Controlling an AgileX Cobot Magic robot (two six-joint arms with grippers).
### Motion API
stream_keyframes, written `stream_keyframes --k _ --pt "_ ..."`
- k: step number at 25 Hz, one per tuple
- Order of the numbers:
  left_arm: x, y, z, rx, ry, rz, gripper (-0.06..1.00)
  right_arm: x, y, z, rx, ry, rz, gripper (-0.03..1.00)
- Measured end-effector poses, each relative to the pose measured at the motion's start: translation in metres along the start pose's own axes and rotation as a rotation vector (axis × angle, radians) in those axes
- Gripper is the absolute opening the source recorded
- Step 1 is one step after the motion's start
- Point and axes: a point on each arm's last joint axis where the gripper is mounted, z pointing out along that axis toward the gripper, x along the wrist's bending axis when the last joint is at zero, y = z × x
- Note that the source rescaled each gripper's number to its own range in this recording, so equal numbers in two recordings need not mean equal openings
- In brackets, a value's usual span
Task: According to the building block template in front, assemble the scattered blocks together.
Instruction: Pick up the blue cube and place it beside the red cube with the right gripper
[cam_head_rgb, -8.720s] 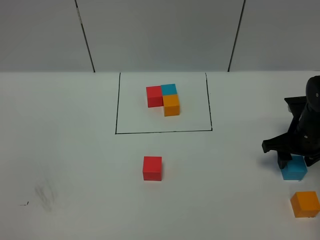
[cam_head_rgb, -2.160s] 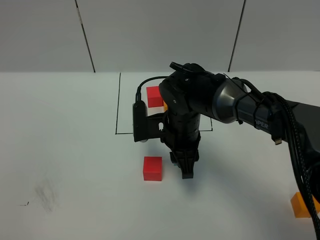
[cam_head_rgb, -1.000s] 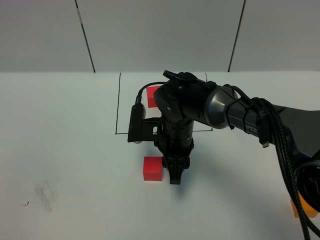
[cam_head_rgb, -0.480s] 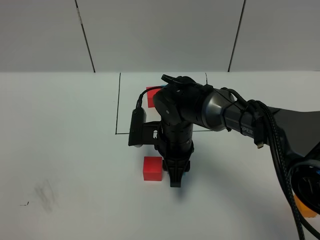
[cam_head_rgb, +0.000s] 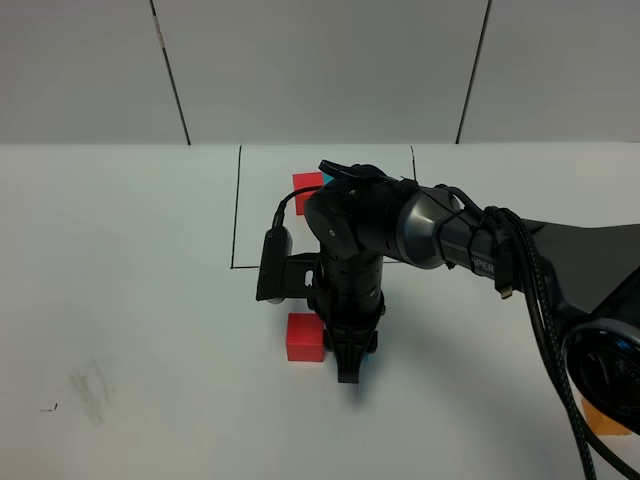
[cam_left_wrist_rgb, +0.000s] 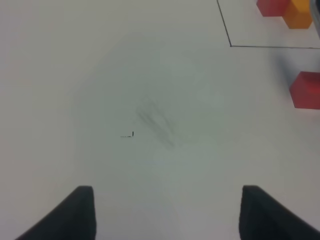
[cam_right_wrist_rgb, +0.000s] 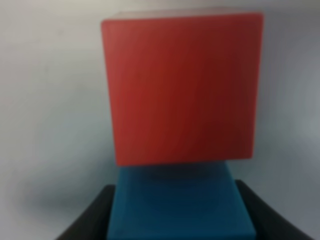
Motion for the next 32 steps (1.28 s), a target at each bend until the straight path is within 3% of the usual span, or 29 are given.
stream_keyframes --k 32 --pt "0.0 0.0 0.0 0.0 0.0 0.0 0.96 -0.001 0.003 0.012 -0.013 -0.004 0.008 0.02"
